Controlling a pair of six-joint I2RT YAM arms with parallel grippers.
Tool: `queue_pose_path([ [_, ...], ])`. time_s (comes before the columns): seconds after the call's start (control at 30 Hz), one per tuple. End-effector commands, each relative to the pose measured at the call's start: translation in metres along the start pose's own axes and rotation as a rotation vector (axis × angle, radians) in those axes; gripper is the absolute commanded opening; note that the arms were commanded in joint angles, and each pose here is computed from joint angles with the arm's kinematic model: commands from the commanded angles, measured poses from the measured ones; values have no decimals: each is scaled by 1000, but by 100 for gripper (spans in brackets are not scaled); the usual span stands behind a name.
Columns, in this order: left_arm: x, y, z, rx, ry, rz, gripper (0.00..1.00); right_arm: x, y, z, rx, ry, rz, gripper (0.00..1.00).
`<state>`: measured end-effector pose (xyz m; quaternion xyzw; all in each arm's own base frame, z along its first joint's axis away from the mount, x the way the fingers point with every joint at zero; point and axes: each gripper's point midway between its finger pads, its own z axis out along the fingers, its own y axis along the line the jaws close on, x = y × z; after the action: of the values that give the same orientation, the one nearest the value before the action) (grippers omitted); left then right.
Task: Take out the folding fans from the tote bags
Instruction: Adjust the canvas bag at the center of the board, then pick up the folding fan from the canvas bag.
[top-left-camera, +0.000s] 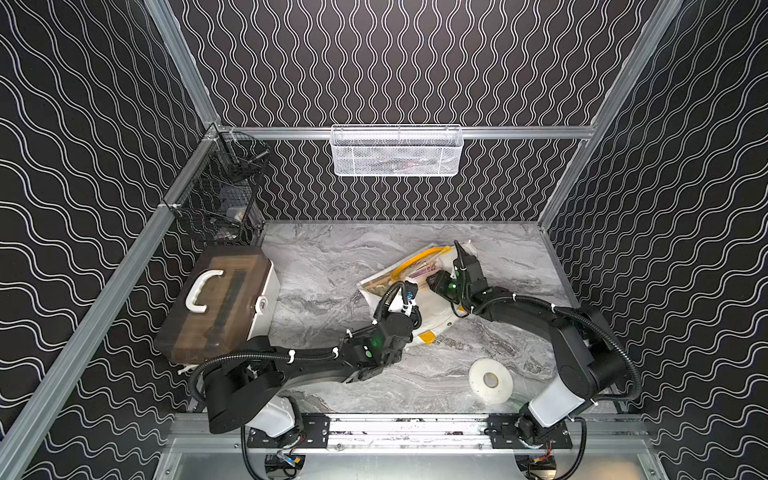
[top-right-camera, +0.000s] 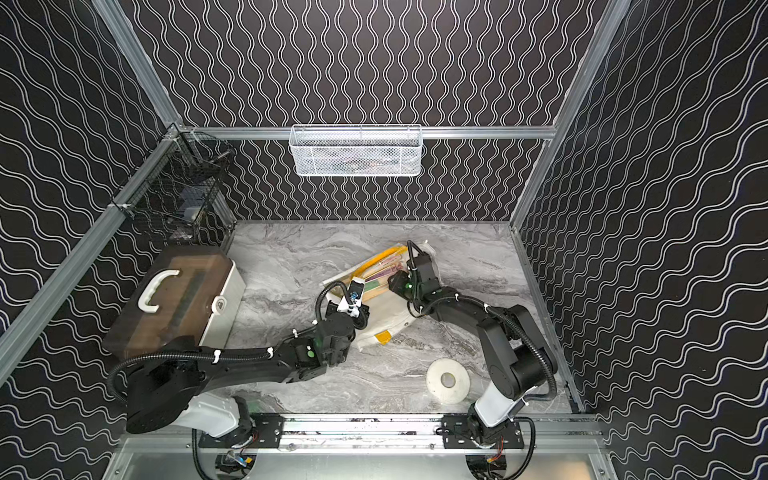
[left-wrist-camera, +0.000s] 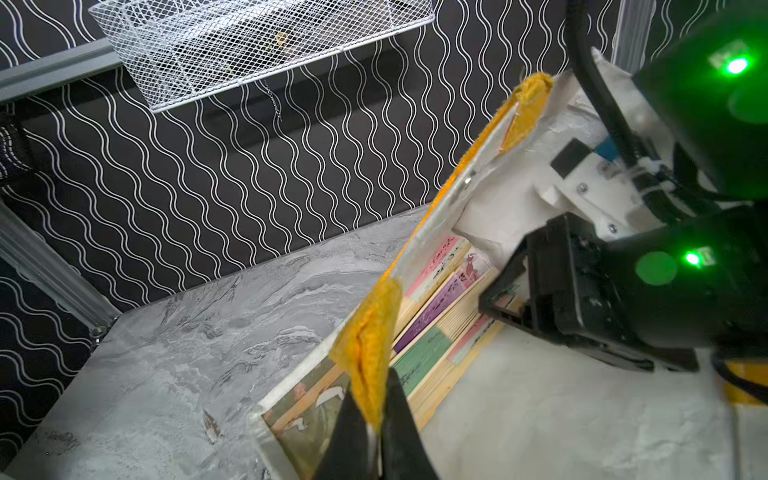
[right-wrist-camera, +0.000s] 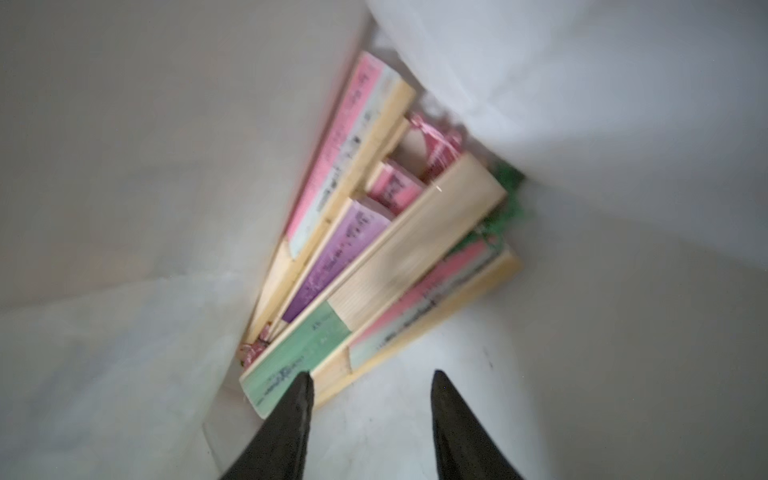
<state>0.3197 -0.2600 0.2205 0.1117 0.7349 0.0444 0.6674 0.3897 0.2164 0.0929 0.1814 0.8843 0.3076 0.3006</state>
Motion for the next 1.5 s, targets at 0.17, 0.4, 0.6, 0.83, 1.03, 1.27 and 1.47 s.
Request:
queue_pose_path([
  [0.17,0,14,-2,-72,8,-30,0,15,15,-10,-68,-78,88,45],
  [0.4,0,15,-2,-78,38,-30,0,21,6,14,-146,-112,196,43],
  [0.6,0,12,-3,-61,35,-32,0,18,7,23,-213,-147,245,43],
  [0.83,1,12,-4,-53,30,-27,0,3,5,30,-258,-206,265,46],
  [1.03,1,11,-3,-60,29,-10,0,-3,-5,41,-280,-195,325,40],
  [1.27,6,10,-2,-63,38,-5,0,-7,8,32,-350,-213,296,29],
  [1.47,7,8,-1,-58,40,-4,0,-6,6,38,-345,-201,318,18],
])
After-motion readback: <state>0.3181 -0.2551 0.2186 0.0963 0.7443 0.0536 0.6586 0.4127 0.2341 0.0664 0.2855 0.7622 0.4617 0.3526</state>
